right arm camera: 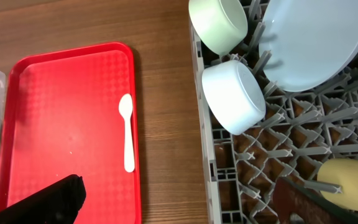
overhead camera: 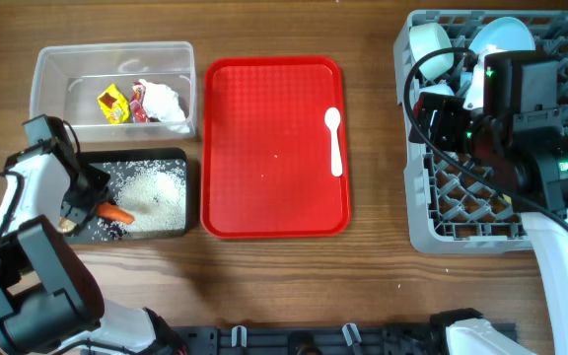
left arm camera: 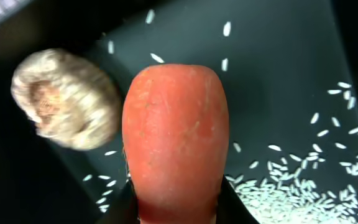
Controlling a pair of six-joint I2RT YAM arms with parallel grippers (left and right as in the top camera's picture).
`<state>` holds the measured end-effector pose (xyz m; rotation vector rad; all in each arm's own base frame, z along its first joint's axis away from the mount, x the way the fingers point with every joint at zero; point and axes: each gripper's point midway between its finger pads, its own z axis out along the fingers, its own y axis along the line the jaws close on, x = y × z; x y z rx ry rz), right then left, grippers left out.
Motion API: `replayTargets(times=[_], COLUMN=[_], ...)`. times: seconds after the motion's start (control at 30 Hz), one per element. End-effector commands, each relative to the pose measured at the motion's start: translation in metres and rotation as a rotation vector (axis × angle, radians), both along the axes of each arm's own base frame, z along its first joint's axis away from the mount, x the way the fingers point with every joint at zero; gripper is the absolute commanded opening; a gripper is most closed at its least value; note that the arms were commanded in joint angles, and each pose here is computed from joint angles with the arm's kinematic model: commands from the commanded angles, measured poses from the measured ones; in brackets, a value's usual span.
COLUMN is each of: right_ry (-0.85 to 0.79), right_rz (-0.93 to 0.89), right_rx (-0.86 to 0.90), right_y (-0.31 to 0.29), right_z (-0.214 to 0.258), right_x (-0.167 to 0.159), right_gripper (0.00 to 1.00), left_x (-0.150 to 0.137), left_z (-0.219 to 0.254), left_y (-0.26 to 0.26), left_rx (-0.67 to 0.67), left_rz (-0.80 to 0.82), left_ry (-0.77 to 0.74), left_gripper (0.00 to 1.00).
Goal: Sort waste into correct bins and load items into the dishwasher rack
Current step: 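Carry the carrot with the left gripper to the black rice tray, then release the carrot onto the black tray and lift the left gripper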
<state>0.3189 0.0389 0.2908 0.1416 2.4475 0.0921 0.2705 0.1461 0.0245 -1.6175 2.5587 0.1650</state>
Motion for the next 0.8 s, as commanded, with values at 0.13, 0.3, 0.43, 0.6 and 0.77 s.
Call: replayTargets(times=[0.13, 0.3, 0.43, 0.6, 0.77], right_ry=[0.013, 0.017, 0.020, 0.020, 0.024], right_rz=[-0.026, -0.026, -0.026, -0.024, -0.024], right_rx=[-0.006, -0.007, -0.007, -0.008, -0.009], right_y=[-0.004, -0.004, -0.004, -0.004, -0.004], right_z=[-0.003, -0.004, -0.004, -0.004, -0.005], right_x=[0.000, -0.001, -0.001, -0.001, -0.002], right_gripper=[1.00, 1.00, 1.00, 1.00, 1.00], left_x=[0.015, 0.015, 0.016, 0.015, 0.003], left_z=[0.006, 0.006, 0.006, 0.007, 0.045], left_y=[0.004, 0.004, 0.004, 0.004, -0.003], left_rx=[0.016, 0.017, 0.018, 0.017, 0.024], left_rz=[0.016, 0.016, 0.016, 0.016, 0.013], left_ry=[-0.084, -0.085, -0.086, -0.086, -0.123], left_gripper=[0.25, 0.41, 0.52, 0.53, 0.52])
